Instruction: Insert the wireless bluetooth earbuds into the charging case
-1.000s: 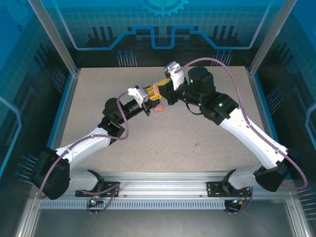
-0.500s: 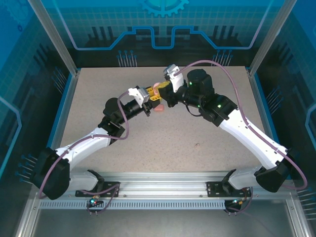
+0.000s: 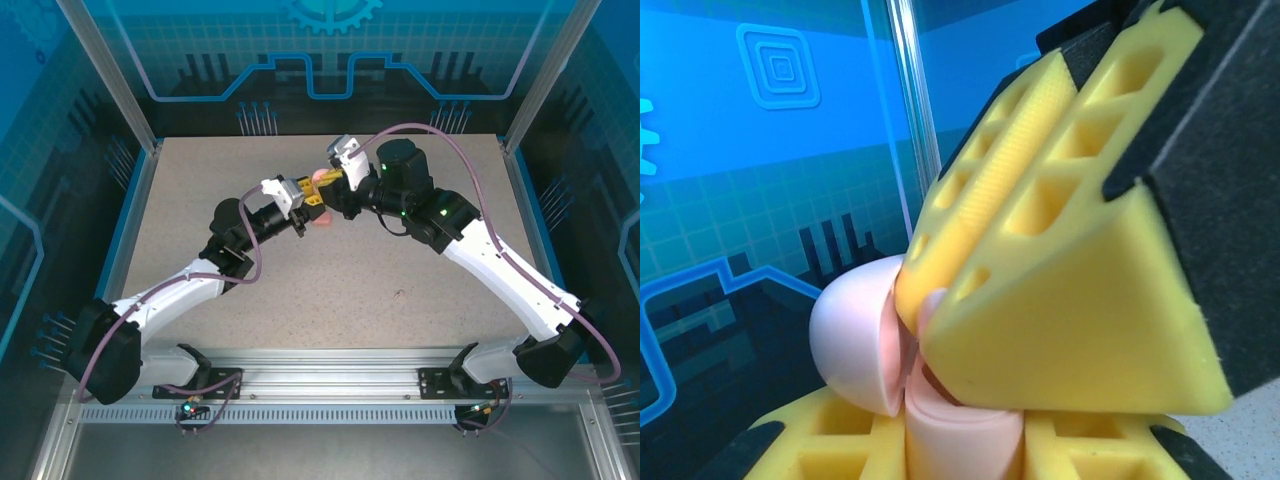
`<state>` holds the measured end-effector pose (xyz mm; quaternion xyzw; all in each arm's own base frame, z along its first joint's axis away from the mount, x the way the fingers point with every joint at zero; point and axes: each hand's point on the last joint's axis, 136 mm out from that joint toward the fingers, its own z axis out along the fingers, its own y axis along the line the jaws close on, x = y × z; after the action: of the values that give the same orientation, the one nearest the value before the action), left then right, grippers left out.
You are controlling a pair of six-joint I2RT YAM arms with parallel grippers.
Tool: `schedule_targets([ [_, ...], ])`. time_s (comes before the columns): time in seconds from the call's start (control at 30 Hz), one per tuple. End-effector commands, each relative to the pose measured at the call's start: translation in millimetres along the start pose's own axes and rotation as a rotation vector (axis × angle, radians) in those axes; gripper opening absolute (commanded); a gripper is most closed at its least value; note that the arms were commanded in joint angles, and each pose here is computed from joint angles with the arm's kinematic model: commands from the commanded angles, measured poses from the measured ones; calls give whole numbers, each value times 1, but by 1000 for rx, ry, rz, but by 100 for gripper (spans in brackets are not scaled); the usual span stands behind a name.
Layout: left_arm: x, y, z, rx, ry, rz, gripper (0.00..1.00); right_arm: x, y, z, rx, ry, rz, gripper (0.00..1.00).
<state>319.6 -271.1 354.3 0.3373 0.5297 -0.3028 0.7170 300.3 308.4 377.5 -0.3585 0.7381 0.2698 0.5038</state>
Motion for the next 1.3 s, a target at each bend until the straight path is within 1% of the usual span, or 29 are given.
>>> schedule_targets([
  [0.0,-32,1,3,-1,-77,51,0,-15,7,-9,-34,-26,15,29],
  [0.13,-28,1,3,-1,-69,47,0,-36,6,-22,-23,-64,59,53],
  [0.27,-25,2,2,-6,-67,44,0,-59,-5,-45,37,-132,128,62],
  [0.33,-25,2,2,-8,-67,45,0,-66,-14,-59,84,-166,181,64],
  [0.4,-23,3,2,-13,-66,46,0,-64,-30,-74,159,-178,265,65],
  [0.47,-22,3,1,-19,-65,48,0,-51,-50,-85,248,-159,369,66],
  [0.57,-20,4,0,-26,-63,54,0,-9,-80,-97,392,-95,553,66],
  [0.63,-19,4,0,-32,-64,57,0,30,-95,-100,481,-40,667,66],
  [0.7,-19,5,-1,-37,-67,61,0,75,-105,-99,562,49,760,66],
  [0.83,-21,6,-1,-41,-71,65,0,157,-110,-97,704,227,902,66],
  [0.9,-22,7,-1,-44,-73,67,0,204,-109,-99,802,325,995,66],
  [1.0,-23,7,-1,-47,-76,70,0,261,-104,-102,912,433,1106,65],
  [1.13,-23,7,-1,-49,-78,67,0,313,-96,-107,1036,519,1242,63],
  [1.27,-24,7,-2,-50,-82,64,0,342,-85,-98,1047,537,1354,59],
])
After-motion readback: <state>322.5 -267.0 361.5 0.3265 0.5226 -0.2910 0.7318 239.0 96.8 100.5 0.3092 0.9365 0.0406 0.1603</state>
